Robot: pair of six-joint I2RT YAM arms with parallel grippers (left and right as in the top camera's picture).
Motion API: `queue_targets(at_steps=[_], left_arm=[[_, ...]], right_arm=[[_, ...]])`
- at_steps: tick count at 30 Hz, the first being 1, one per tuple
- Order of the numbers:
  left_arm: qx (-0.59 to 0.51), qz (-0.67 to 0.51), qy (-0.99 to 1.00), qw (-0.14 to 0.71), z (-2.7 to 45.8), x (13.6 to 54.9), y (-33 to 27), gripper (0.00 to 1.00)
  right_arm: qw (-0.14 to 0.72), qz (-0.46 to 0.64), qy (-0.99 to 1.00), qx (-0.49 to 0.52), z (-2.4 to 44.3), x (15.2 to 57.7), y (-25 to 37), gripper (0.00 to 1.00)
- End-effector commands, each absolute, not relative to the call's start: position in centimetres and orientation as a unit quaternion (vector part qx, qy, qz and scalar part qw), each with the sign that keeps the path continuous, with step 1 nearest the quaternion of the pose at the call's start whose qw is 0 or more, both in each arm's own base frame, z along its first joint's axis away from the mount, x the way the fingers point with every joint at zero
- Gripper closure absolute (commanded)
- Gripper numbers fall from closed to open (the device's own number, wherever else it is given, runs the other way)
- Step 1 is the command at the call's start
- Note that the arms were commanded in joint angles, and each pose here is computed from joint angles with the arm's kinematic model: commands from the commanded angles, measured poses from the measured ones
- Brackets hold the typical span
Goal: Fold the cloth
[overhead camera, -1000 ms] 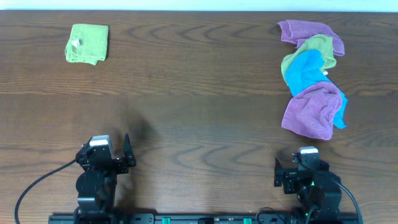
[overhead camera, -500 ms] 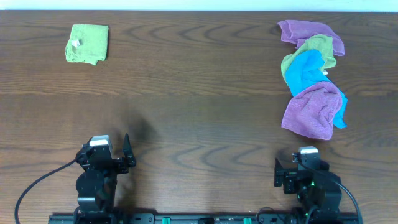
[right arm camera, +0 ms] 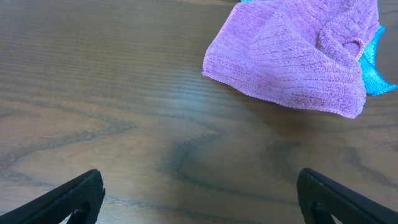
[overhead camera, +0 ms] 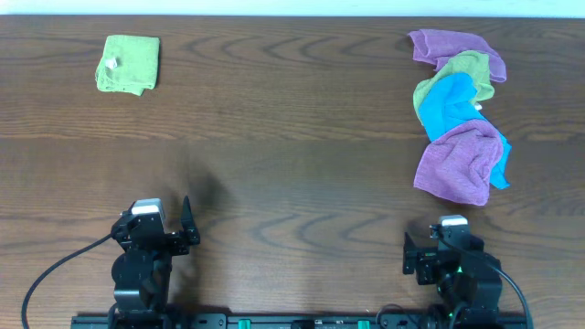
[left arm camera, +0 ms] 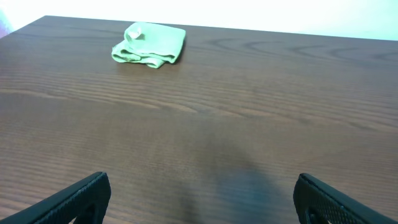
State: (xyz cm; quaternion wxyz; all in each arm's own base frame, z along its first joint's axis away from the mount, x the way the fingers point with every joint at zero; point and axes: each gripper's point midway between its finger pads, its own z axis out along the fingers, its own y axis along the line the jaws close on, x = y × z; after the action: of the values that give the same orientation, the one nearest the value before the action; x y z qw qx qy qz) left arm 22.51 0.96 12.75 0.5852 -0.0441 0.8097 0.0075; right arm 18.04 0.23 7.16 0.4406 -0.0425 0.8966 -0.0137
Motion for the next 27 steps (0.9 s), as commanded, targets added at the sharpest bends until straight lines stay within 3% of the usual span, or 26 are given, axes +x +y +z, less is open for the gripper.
queue_targets(at_steps=[1, 16, 21, 27], left_arm=[[-0.043, 0.012, 0.816, 0.577, 11.7, 22.5, 1.1, 0.05], [-0.043, 0.012, 0.816, 0.577, 11.7, 22.5, 1.1, 0.05], [-0.043, 0.012, 0.816, 0.577, 11.7, 22.5, 1.1, 0.05], [-0.043, 0.012, 0.816, 0.577, 11.7, 22.5, 1.1, 0.04]], right_arm=[[0.439, -0.008, 0.898, -0.038, 6.8, 18.0, 0.3, 0.01], [0.469, -0.004, 0.882, -0.034, 8.1, 19.0, 0.4, 0.01], [0.566, 0.131, 0.779, 0.236, 13.9, 21.8, -1.1, 0.01], [0.632, 0.092, 0.668, 0.383, 17.2, 21.6, -6.2, 0.01]])
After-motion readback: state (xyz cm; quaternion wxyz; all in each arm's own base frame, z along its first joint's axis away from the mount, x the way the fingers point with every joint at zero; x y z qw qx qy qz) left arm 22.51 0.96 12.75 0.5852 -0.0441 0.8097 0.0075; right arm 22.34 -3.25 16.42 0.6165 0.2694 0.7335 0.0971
